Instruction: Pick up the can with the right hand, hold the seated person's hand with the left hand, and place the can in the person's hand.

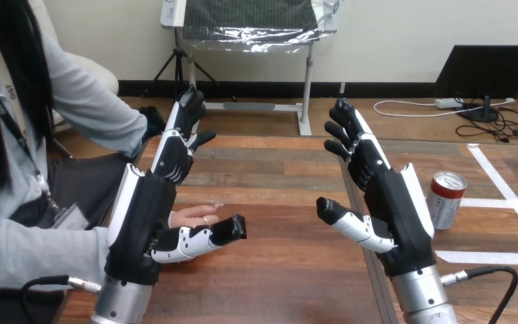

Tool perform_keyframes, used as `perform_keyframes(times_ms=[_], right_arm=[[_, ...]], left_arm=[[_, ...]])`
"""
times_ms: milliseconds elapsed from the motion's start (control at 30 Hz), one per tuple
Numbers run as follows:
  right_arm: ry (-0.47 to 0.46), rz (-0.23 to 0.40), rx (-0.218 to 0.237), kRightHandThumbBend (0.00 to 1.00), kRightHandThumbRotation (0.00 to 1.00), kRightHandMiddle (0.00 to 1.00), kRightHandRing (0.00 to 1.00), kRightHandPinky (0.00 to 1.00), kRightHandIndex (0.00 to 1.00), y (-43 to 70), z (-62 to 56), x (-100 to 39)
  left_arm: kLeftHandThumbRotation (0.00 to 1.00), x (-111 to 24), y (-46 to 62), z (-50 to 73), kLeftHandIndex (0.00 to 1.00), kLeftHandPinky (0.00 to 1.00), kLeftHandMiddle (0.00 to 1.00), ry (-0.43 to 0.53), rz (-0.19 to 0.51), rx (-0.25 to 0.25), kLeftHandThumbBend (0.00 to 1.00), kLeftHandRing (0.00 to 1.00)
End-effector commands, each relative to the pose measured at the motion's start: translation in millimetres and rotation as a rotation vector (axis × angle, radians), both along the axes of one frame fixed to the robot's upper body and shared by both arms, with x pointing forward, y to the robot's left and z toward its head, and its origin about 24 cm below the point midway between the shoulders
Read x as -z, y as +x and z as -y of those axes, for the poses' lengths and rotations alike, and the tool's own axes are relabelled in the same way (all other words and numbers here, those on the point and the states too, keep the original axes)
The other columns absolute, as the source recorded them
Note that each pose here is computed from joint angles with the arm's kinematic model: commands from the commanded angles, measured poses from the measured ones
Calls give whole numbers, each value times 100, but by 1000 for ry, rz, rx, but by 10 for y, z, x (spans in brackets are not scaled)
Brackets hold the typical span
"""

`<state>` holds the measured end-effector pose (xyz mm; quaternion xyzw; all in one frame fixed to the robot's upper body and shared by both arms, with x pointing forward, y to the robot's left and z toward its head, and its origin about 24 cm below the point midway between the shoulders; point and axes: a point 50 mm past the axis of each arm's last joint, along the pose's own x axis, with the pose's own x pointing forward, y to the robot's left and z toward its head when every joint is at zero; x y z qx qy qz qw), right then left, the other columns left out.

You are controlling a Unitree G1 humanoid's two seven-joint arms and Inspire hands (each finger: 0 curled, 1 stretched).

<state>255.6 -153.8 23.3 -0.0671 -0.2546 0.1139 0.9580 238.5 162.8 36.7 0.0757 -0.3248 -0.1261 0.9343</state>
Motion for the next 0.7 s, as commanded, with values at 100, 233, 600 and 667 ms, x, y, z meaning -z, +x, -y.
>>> perform_keyframes(times_ms=[100, 233, 600, 667], right_arm=[[8, 94, 1, 100, 65, 95, 93, 89, 96, 148, -3, -210], [10, 95, 1, 100, 65, 95, 93, 89, 96, 145, -4, -205], [15, 91, 0, 100, 64, 95, 93, 89, 96, 139, -10, -199], [16, 90, 2, 100, 64, 95, 93, 89, 96, 137, -11, -197]], left_arm=[[56, -176, 138, 3, 99, 88, 100, -17, 82, 0, 100, 97], [56, -176, 137, -4, 99, 87, 100, -14, 82, -1, 100, 97], [56, -178, 136, -26, 98, 86, 100, -10, 82, -4, 100, 96], [56, -180, 136, -28, 98, 86, 100, -11, 82, -4, 100, 96]])
